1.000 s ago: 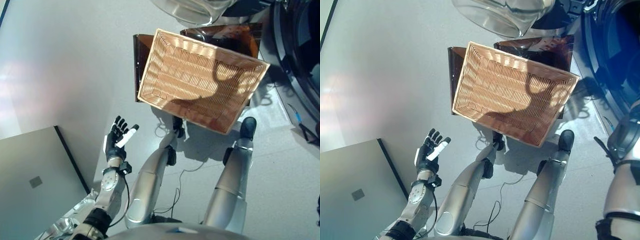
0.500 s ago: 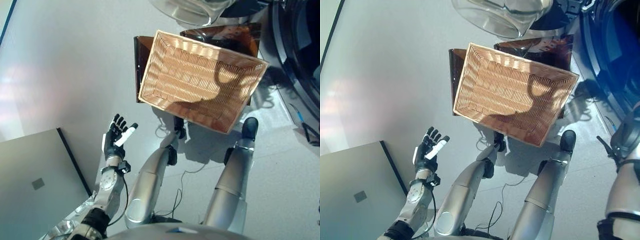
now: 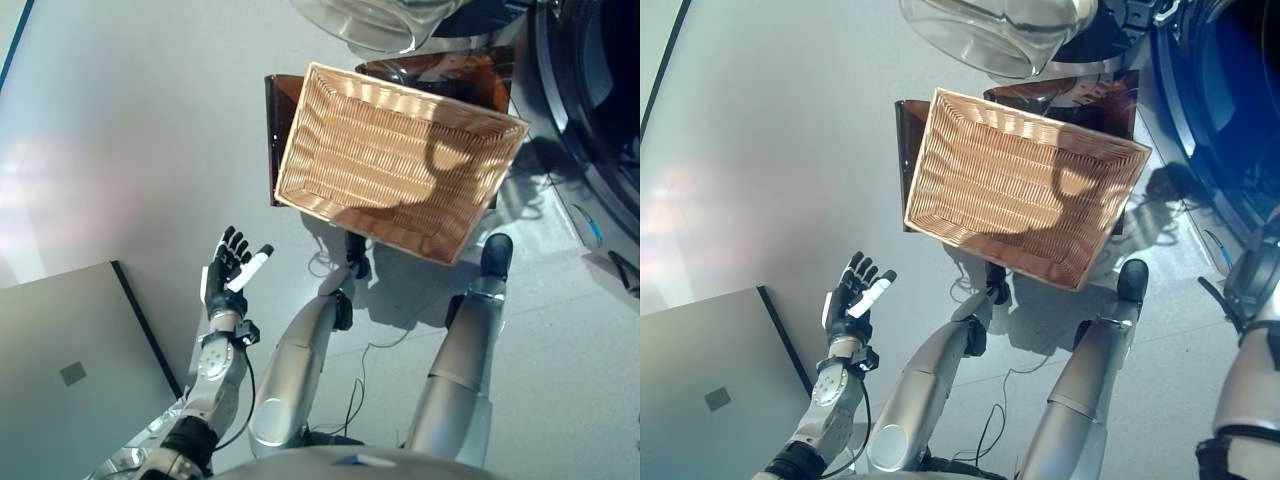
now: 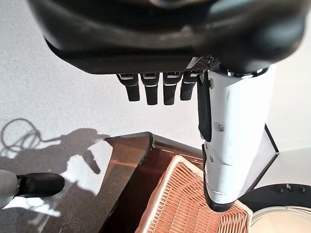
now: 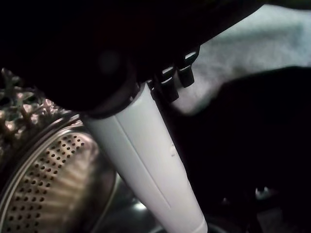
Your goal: Pick up the clothes and place them into the washing machine
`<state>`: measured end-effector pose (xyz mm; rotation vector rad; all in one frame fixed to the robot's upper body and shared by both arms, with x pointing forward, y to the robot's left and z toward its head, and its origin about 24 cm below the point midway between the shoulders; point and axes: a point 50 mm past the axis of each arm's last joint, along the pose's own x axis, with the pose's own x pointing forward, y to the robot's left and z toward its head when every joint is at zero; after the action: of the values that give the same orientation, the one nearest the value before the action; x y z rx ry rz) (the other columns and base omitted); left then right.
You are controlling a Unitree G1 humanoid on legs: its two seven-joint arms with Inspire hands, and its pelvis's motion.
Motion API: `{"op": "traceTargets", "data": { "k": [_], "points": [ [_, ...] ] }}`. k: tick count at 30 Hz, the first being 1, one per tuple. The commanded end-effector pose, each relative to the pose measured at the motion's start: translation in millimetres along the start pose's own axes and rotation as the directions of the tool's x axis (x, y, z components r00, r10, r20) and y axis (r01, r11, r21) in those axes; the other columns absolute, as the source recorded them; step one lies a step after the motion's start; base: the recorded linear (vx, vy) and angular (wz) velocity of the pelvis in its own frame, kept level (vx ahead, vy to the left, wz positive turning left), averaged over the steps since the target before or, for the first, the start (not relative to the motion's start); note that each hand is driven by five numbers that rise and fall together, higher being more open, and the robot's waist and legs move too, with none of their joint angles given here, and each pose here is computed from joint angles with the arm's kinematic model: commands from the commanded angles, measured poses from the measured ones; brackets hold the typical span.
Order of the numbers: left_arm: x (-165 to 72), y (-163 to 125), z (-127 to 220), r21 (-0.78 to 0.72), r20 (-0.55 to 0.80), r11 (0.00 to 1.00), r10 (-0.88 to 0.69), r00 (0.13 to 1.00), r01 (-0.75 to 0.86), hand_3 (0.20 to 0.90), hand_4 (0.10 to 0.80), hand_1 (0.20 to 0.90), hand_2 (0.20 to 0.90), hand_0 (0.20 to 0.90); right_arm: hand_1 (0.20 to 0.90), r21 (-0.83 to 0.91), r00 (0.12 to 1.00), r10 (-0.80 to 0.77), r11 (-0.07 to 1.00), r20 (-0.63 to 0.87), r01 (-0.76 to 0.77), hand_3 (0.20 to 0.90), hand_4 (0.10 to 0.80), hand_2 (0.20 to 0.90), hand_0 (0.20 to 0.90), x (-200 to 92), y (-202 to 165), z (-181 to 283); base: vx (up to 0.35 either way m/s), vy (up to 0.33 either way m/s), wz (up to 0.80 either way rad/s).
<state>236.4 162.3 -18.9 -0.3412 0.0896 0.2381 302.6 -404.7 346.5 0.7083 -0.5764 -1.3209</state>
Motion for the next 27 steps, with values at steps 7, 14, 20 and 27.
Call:
{"op": "traceTargets", "data": {
  "k": [7, 14, 20, 27],
  "points": [
    [3, 29, 40, 0.041, 0.205, 0.995, 0.081, 0.975, -0.091, 0.900, 0.800, 0.900, 0.900, 0.900, 0.900, -0.581, 0.835, 0.223, 0.803, 0.503, 0.135, 0.900, 0.800, 0.900, 0.900, -3, 8, 29, -0.038, 0.007, -0.04],
    [5, 24, 47, 0.037, 0.246, 0.996, 0.075, 0.966, -0.086, 0.900, 0.800, 0.900, 0.900, 0.900, 0.900, -0.771, 0.764, 0.356, 0.573, 0.538, 0.277, 0.900, 0.800, 0.900, 0.900, -6, 0, 0, -0.004, 0.001, 0.00],
    [8, 18, 48, 0.021, 0.261, 0.996, 0.079, 0.962, -0.087, 0.900, 0.800, 0.900, 0.900, 0.900, 0.900, -0.830, 0.751, 0.422, 0.472, 0.508, 0.297, 0.900, 0.800, 0.900, 0.900, -12, -5, -23, 0.000, 0.000, 0.00],
    [10, 17, 49, 0.009, 0.267, 0.995, 0.096, 0.959, -0.102, 0.900, 0.800, 0.900, 0.900, 0.900, 0.900, -0.868, 0.748, 0.482, 0.426, 0.456, 0.255, 0.900, 0.800, 0.900, 0.900, -27, -6, -52, 0.000, 0.000, 0.00]
  ]
}}
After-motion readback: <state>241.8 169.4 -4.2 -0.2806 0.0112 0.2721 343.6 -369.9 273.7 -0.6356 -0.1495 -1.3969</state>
